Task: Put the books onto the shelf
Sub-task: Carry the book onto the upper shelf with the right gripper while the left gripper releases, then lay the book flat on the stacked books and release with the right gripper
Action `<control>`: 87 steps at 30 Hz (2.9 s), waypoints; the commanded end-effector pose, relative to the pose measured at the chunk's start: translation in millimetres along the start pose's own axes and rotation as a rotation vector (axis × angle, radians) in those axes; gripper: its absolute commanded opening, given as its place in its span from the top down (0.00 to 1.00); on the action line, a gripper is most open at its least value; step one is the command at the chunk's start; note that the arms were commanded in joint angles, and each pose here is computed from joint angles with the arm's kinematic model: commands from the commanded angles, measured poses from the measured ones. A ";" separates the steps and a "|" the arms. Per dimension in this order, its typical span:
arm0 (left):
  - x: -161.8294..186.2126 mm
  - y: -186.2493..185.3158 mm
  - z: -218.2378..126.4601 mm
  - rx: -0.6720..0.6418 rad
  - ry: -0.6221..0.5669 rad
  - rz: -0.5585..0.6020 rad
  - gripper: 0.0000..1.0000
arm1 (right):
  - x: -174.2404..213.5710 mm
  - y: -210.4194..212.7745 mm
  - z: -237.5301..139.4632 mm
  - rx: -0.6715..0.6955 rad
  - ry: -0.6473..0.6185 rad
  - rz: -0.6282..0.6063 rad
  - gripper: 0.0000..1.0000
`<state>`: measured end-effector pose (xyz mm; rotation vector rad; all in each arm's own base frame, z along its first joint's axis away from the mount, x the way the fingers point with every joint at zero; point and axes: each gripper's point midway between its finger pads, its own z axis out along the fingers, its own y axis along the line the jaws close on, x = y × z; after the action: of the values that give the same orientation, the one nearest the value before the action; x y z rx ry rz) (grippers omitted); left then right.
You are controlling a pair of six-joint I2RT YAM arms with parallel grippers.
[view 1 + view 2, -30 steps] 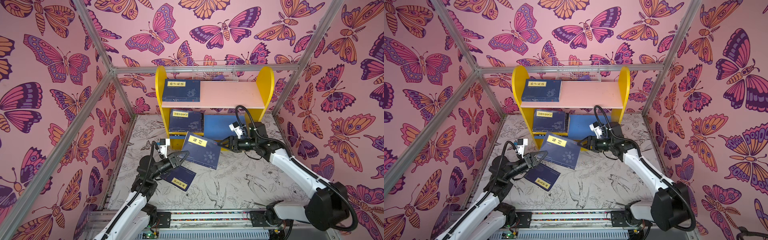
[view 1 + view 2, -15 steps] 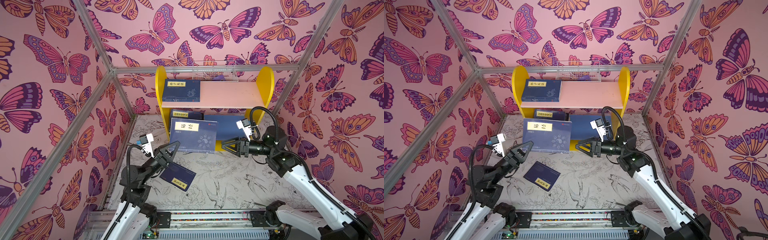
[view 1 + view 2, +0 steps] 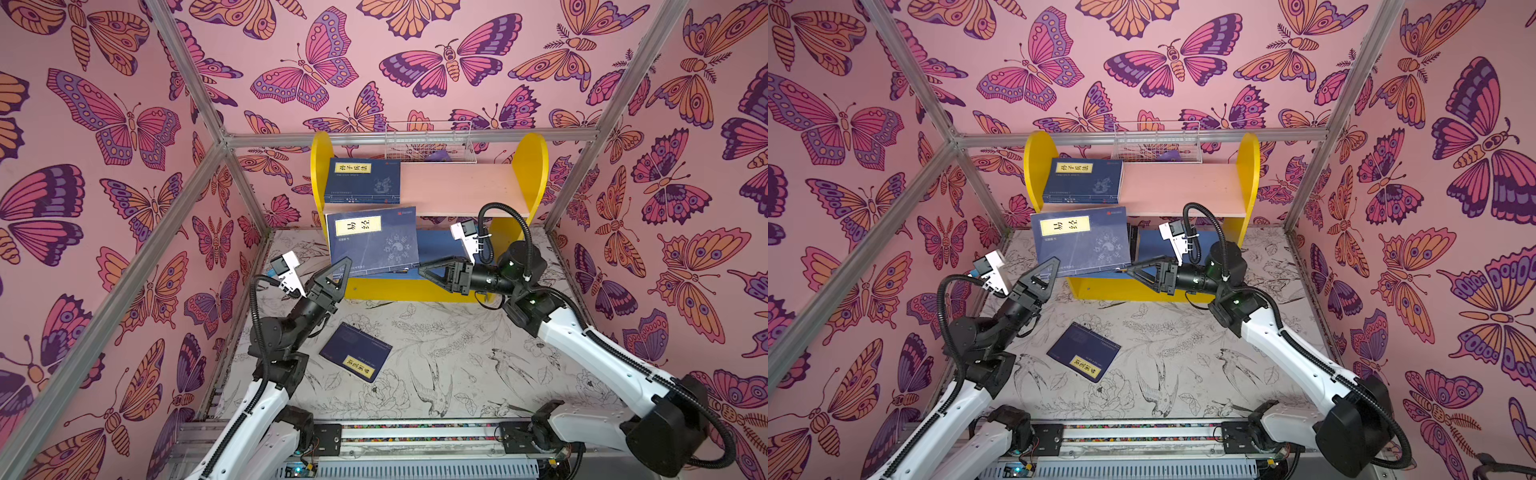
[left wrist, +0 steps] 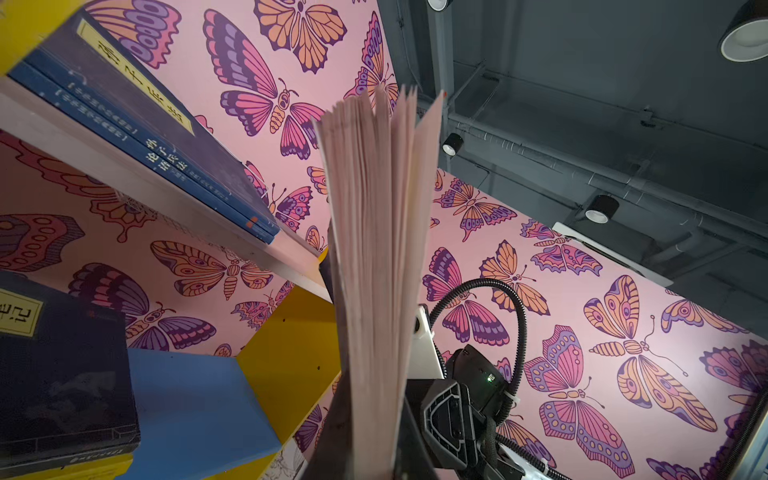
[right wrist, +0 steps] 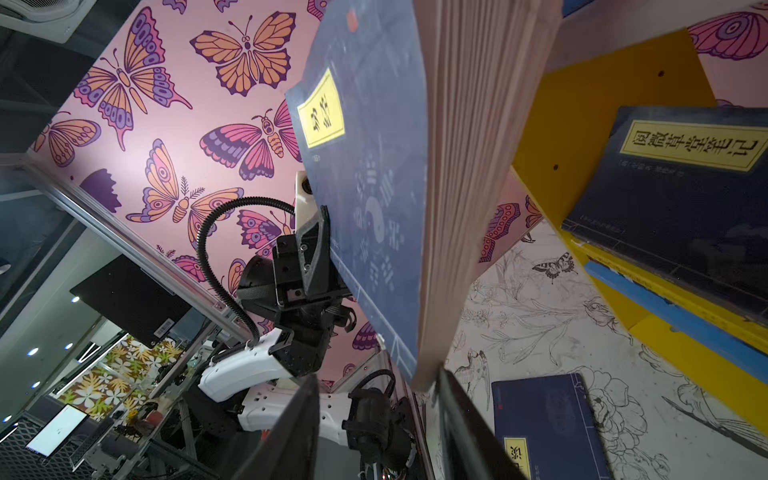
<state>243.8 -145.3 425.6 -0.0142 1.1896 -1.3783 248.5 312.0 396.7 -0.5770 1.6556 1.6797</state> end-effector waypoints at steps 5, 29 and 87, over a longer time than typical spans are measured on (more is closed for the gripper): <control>-10.7 -40.1 -7.6 0.123 -0.024 0.043 1.00 | -33.8 11.0 0.3 0.016 -0.152 -0.055 0.51; 5.0 0.0 -6.8 -0.062 0.042 0.034 0.53 | -63.7 44.9 15.2 -0.076 -0.145 -0.101 1.00; 43.6 68.5 -60.7 -0.393 0.085 -0.065 0.35 | -200.2 -90.1 103.6 0.142 -0.264 -0.071 0.92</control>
<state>245.5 -119.0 325.3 -0.2913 1.5345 -1.1787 460.7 369.4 493.6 -0.3242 1.5300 1.4856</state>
